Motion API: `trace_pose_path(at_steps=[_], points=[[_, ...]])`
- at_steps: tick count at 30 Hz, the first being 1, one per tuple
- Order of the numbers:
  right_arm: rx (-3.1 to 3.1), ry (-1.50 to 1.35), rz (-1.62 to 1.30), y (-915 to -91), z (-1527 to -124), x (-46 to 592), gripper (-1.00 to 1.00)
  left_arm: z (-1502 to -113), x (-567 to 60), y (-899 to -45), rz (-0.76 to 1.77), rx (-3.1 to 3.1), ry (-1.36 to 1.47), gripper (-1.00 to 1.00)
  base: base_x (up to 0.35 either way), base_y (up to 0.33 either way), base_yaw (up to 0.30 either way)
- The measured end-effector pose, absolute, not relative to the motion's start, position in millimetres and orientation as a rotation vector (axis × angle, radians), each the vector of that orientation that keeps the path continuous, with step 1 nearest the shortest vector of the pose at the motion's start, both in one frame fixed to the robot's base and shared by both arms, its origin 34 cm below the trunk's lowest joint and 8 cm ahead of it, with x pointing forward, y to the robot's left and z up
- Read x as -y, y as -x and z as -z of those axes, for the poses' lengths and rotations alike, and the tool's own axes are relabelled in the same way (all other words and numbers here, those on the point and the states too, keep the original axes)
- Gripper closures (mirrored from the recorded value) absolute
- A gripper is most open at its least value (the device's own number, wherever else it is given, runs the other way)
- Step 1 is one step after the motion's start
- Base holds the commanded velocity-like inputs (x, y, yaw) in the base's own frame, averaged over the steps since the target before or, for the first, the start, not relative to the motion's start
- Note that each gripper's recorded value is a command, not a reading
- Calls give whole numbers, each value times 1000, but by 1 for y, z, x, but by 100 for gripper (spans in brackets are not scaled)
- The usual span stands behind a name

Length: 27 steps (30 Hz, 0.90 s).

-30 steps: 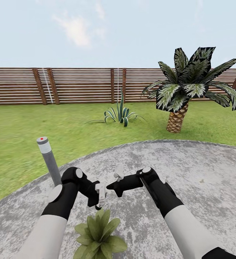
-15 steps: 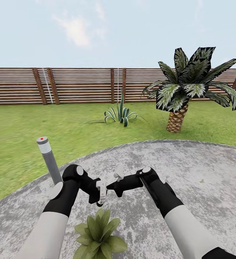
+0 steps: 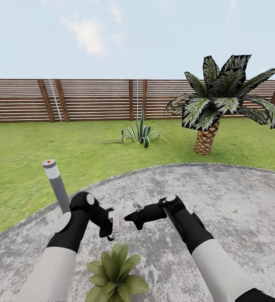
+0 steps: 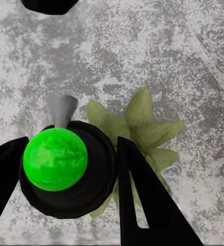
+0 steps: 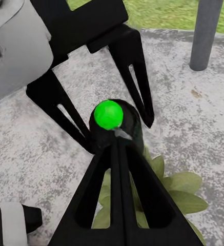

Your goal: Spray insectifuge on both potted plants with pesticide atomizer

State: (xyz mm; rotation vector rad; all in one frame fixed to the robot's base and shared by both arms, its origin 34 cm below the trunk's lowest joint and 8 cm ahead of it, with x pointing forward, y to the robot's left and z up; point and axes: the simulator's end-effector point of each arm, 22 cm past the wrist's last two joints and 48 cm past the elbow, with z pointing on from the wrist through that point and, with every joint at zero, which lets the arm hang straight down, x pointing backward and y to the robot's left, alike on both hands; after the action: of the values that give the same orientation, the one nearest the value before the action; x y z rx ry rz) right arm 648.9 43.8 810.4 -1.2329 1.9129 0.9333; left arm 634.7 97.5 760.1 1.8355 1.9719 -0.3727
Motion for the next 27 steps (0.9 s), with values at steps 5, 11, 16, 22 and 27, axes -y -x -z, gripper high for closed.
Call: trace_pose_path(at_steps=[5, 11, 16, 22, 27], points=[[-1914, 1234, -929, -649, -810, -43, 100, -742, -167, -641, 177, -2117, -1879, 100, 0, 0, 0], [-1920, 1223, -923, -651, -808, -41, -100, -740, -211, -645, 145, -2225, -1771, 100, 0, 0, 0], [-1945, 1204, -918, -652, -799, -32, -100, -741, -251, -648, 251, -2384, -1390, 100, 0, 0, 0], [-2062, 1083, -631, -698, -768, 50, -100, -742, -314, -644, 284, -2471, -1075, 100, 0, 0, 0], [-2123, 788, -441, -749, -778, 165, -100, -740, -364, -654, 179, -2475, -809, 100, 0, 0, 0]])
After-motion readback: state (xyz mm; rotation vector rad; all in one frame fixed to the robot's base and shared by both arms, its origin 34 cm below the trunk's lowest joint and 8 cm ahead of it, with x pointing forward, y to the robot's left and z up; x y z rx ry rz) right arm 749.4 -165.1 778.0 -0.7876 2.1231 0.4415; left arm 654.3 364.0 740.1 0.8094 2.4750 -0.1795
